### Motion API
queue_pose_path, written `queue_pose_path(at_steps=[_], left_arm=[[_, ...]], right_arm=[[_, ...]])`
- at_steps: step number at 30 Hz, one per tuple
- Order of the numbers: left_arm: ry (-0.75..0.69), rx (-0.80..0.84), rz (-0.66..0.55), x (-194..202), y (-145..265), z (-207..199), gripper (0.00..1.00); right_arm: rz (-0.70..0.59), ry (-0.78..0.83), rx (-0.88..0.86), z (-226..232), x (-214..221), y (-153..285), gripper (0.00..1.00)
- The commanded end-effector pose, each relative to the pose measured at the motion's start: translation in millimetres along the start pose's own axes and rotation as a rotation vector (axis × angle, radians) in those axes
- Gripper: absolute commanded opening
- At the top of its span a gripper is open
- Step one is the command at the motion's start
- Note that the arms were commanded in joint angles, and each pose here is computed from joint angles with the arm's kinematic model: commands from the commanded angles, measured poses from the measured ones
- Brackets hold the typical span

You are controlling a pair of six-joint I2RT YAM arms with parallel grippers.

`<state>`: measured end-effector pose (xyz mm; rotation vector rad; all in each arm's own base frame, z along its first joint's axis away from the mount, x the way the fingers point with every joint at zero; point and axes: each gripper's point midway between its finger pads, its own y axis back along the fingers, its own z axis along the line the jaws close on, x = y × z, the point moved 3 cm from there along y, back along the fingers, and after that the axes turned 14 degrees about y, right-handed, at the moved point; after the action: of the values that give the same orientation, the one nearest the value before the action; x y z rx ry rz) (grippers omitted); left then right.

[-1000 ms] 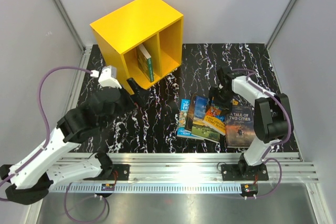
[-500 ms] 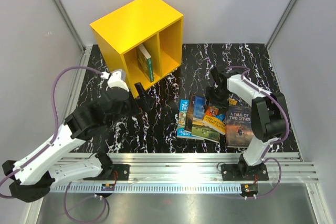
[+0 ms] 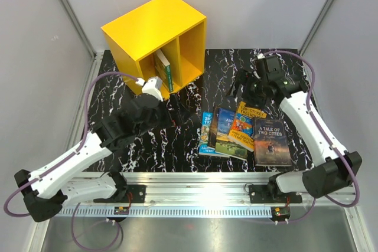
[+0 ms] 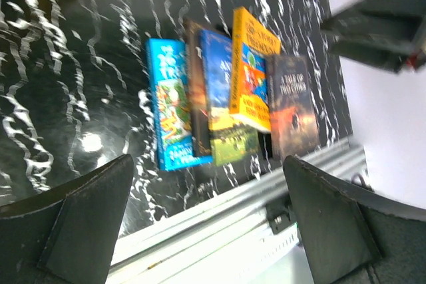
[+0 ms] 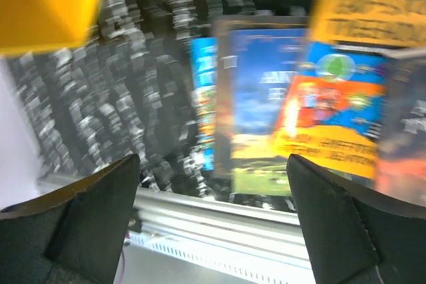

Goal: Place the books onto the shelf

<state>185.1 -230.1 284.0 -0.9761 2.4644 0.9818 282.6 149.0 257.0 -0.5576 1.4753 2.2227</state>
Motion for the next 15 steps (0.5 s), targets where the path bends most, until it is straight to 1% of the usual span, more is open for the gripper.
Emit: queue_pose_path(at_steps=[1, 2, 3, 4, 7, 8, 9, 11, 12, 14, 15], left_arm=[[-0.013, 0.094, 0.109, 10.6, -0.8, -24.1, 0.99], [-0.003, 0.091, 0.125, 12.9, -1.6, -24.2, 0.99], [0.004, 0.089, 0.148, 17.3, -1.6, -23.0, 0.99], [0.015, 0.081, 0.155, 18.8, -0.4, -21.4, 0.99], [0.049, 0.077, 0.156, 18.6, 7.4, -19.3, 0.99], [0.056, 0.077, 0.156, 19.0, 9.5, -18.6, 0.99], [0.064, 0.092, 0.145, 16.9, 15.4, -18.6, 0.99], [0.079, 0.087, 0.144, 20.8, 17.0, -11.1, 0.99], [0.088, 0.102, 0.133, 19.6, 23.1, -10.0, 0.99], [0.100, 0.090, 0.134, 24.7, 23.2, 0.7, 0.99], [0.112, 0.105, 0.132, 25.0, 29.1, 1.5, 0.99]], right_arm=[[0.119, -0.084, 0.236, -55.8, 7.4, -18.8, 1.00], [0.159, -0.092, 0.269, -66.3, 8.0, -27.8, 1.00], [0.152, -0.095, 0.331, -77.4, 1.2, -25.8, 1.00], [0.195, -0.124, 0.381, -91.2, 5.7, -22.8, 1.00], [0.280, -0.143, 0.517, -115.2, 22.0, -20.3, 1.00], [0.289, -0.149, 0.536, -118.2, 27.8, -18.7, 1.00], [0.335, -0.157, 0.545, -122.7, 44.9, -22.1, 1.00], [0.357, -0.208, 0.531, -122.5, 62.1, -28.0, 1.00], [0.425, -0.242, 0.515, -123.2, 86.1, -33.8, 1.00], [0.426, -0.296, 0.491, -122.3, 100.2, -43.0, 1.00], [0.460, -0.313, 0.509, -128.1, 116.7, -46.3, 1.00]])
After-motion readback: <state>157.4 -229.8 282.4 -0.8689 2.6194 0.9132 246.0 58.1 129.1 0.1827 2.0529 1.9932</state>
